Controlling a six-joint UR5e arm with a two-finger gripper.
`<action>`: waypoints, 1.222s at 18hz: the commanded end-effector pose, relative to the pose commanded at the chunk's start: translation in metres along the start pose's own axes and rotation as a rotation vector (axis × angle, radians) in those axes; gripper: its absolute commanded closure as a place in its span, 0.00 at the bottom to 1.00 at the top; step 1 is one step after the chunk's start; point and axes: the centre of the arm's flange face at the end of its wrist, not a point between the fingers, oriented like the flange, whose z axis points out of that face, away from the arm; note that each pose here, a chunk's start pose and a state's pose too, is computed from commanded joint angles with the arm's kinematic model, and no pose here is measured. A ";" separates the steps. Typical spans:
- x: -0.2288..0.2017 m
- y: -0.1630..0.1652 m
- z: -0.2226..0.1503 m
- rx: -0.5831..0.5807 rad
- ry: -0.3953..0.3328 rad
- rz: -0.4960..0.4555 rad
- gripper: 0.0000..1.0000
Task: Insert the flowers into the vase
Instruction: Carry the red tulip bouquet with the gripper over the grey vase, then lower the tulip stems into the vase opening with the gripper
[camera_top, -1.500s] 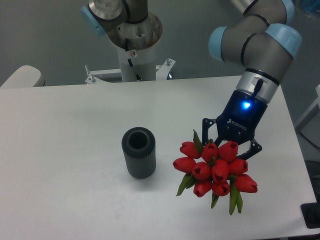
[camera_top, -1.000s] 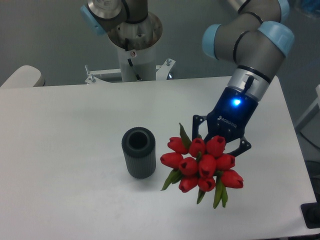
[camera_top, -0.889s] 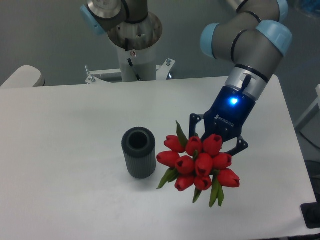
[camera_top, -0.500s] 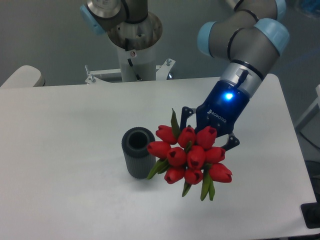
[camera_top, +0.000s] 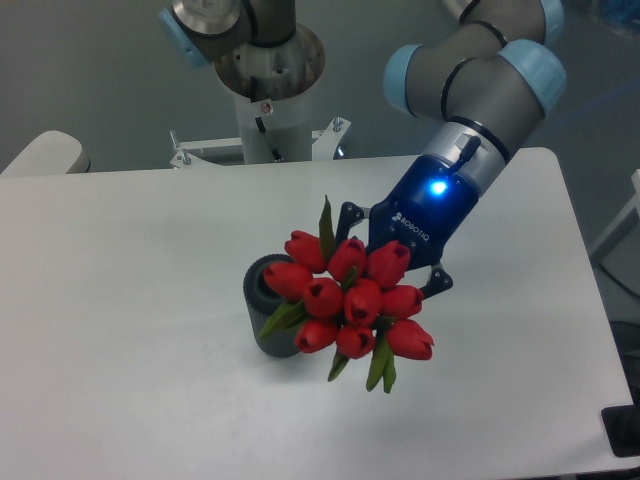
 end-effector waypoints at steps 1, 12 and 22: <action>0.004 -0.002 0.001 0.027 0.024 0.002 0.66; 0.060 0.032 0.017 0.084 0.113 0.056 0.65; 0.070 0.047 0.016 0.092 0.114 0.106 0.65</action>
